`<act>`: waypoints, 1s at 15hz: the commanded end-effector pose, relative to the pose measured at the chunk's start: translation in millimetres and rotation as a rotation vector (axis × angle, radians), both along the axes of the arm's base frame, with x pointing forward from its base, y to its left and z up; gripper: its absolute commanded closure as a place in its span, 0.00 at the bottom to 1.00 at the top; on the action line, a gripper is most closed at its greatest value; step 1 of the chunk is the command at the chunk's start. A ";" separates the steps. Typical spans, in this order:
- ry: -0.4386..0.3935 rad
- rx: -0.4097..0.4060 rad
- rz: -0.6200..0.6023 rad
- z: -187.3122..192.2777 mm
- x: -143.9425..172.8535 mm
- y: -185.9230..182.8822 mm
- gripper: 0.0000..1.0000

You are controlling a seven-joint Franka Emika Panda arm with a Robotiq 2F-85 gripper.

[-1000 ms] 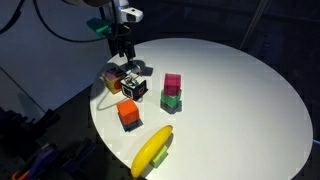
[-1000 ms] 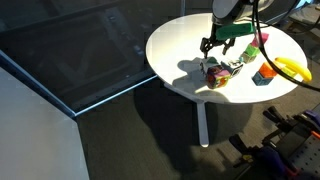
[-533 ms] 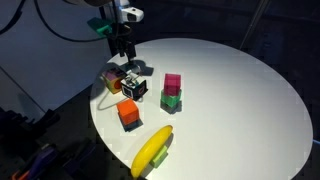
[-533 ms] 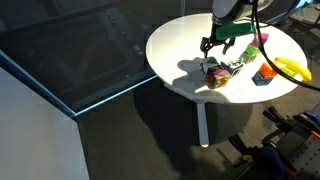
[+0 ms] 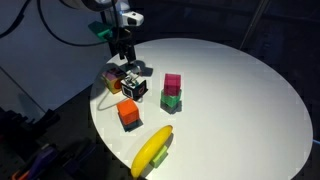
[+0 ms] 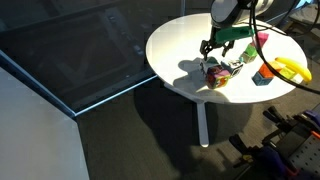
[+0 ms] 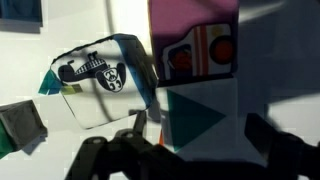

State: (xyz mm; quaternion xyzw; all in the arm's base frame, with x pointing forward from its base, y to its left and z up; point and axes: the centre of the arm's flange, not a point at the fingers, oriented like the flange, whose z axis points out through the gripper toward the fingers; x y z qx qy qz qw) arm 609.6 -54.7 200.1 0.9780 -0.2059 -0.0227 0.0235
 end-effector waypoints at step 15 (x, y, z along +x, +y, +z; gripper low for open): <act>0.001 0.000 0.005 -31.9 19.9 0.9 0.00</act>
